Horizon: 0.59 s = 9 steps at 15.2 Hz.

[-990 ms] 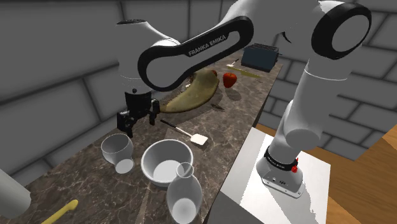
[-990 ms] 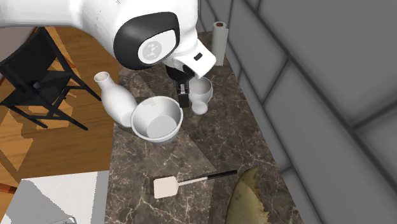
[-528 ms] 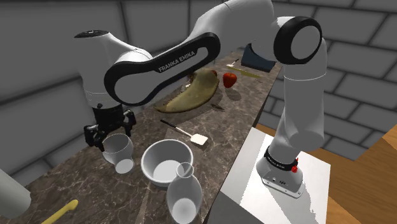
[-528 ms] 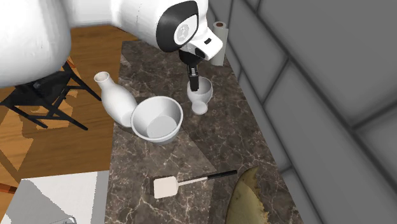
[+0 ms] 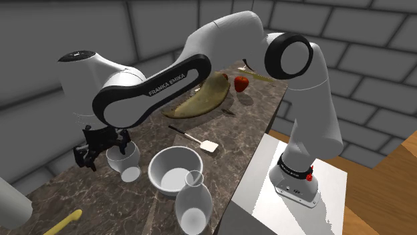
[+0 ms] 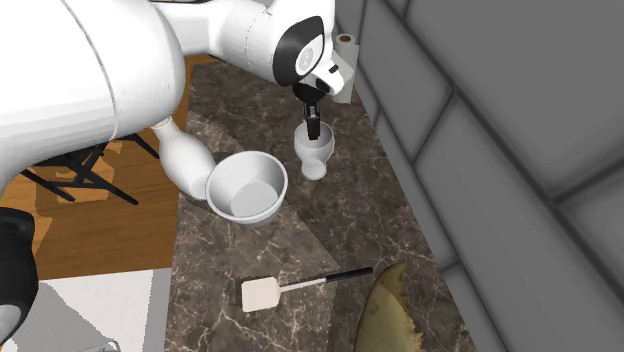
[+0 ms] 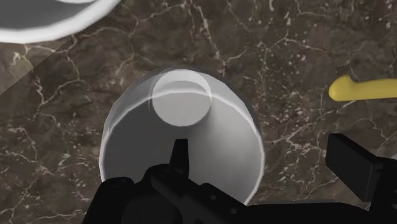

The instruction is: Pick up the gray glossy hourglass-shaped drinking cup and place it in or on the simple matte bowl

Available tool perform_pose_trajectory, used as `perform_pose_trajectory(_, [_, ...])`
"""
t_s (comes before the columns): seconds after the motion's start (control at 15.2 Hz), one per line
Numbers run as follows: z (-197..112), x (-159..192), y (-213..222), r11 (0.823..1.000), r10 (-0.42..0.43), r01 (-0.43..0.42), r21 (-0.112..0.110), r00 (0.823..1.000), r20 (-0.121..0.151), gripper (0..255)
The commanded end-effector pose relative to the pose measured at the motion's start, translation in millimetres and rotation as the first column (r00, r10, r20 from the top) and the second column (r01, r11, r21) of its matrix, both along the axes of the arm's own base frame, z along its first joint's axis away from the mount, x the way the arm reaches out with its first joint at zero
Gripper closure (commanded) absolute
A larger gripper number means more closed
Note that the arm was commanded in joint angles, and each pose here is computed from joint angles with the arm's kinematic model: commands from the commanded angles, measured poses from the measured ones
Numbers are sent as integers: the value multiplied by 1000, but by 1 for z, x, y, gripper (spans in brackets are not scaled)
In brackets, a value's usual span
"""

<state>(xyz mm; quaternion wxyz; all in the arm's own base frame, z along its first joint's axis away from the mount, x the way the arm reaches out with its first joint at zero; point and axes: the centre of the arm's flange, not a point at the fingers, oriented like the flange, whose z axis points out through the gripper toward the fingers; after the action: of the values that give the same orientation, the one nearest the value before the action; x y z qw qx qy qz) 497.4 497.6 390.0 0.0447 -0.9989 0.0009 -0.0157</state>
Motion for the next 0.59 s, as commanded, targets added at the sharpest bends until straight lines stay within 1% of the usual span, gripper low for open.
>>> perform_pose_trajectory(0.0, [-10, 0, 1, 1000, 0, 0, 0, 1000, 0, 0])
perform_pose_trajectory(0.13, [-19, 0, 1, 1000, 0, 0, 0, 1000, 0, 0])
perform_pose_trajectory(0.53, [-19, 0, 1, 1000, 0, 0, 0, 1000, 0, 0])
